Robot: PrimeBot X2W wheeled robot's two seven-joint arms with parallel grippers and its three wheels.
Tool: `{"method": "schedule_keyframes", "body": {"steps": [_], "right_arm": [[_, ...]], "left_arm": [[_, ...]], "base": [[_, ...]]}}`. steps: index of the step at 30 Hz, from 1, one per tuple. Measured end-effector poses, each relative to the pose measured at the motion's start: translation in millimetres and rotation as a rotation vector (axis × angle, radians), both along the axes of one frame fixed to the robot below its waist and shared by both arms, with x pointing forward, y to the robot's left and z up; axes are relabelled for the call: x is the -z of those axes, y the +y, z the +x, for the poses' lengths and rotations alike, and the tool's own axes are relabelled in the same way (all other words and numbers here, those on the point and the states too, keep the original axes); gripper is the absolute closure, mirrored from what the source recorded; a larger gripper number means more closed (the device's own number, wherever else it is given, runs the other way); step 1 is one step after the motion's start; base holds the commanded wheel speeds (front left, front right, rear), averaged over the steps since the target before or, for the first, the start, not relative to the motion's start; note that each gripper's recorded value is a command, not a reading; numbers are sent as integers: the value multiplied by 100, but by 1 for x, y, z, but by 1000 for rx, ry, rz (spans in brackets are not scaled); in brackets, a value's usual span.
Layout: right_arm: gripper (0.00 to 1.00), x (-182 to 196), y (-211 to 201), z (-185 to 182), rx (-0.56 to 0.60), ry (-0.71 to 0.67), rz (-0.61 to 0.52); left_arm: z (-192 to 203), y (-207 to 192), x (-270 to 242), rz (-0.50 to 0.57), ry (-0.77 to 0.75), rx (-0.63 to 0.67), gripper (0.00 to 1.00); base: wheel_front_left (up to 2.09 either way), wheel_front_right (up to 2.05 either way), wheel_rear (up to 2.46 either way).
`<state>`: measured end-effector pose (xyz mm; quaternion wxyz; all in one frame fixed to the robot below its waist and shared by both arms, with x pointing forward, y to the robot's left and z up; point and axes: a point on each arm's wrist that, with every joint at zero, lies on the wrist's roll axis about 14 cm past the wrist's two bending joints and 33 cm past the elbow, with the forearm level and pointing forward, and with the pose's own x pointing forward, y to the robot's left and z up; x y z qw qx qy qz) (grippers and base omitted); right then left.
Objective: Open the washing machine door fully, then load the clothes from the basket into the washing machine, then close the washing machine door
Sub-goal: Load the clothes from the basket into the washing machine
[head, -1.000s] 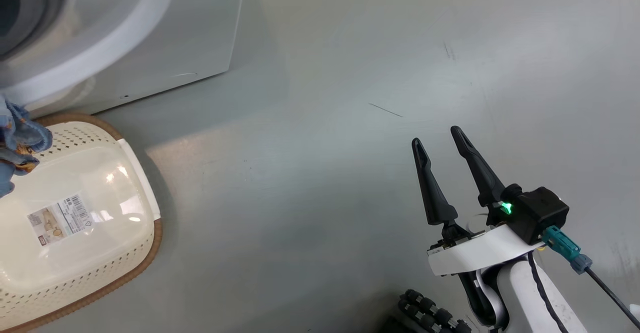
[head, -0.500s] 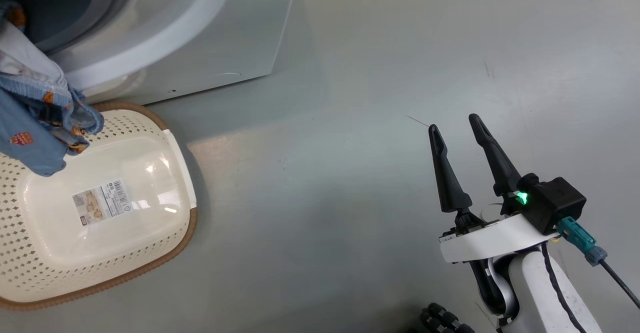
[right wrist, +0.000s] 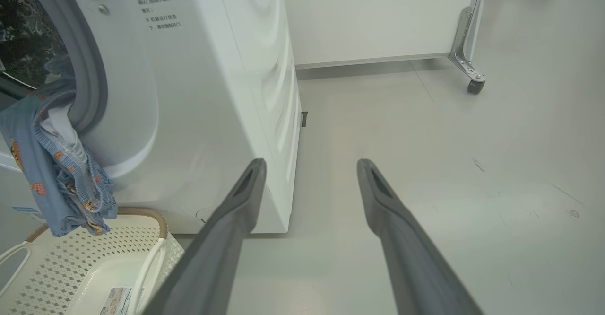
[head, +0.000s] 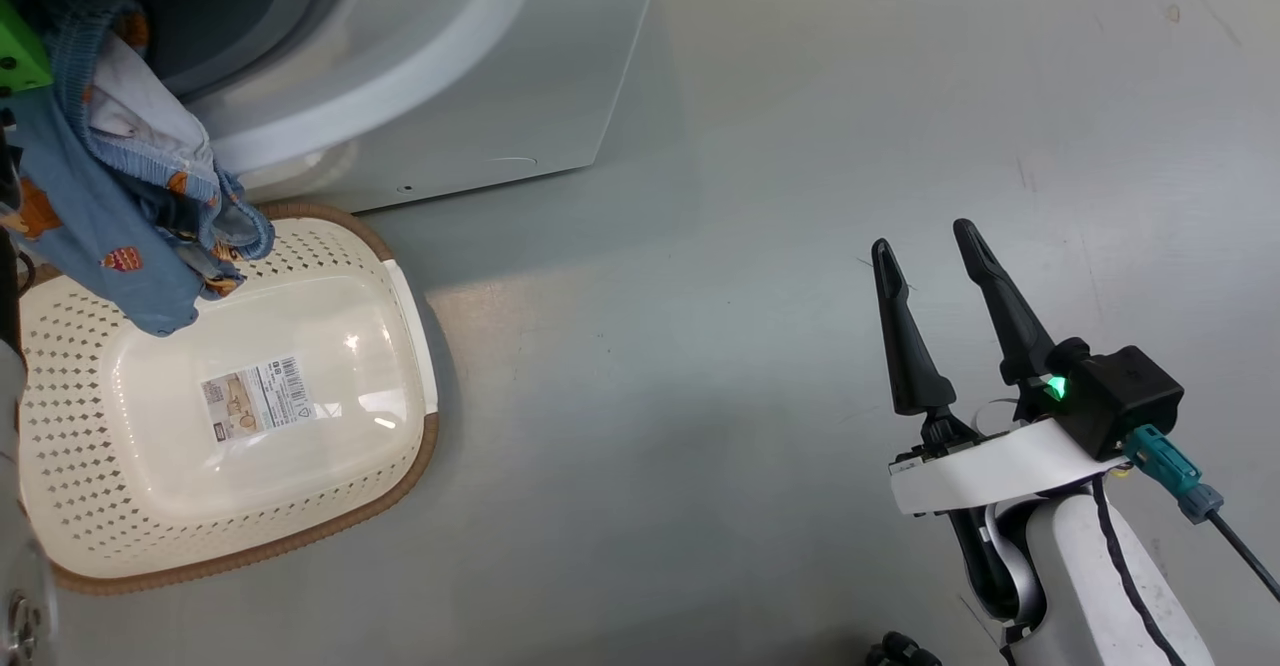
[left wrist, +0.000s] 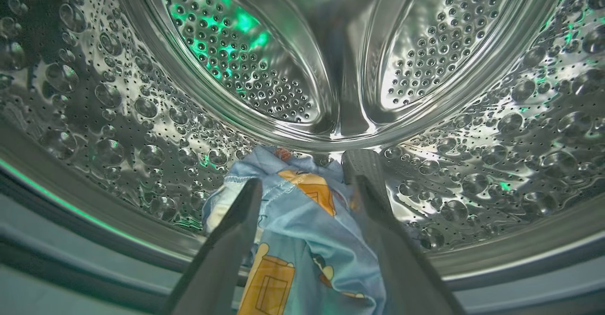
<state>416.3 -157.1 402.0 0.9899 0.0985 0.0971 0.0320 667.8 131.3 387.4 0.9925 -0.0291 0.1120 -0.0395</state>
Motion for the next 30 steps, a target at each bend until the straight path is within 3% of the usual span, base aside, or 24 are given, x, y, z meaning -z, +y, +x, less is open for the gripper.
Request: {"method": "schedule_keyframes", "body": {"steps": [15,30], "right_arm": [[0,-7,-3,2,7,-21,-9],[0,-5,4,5,-21,-27,-23]], "left_arm": [[-18,-4,1,-46,-5,-7,0],[-70,-3,30,-149,84,-44,0]], "base": [[0,0,0],[0,0,0]]}}
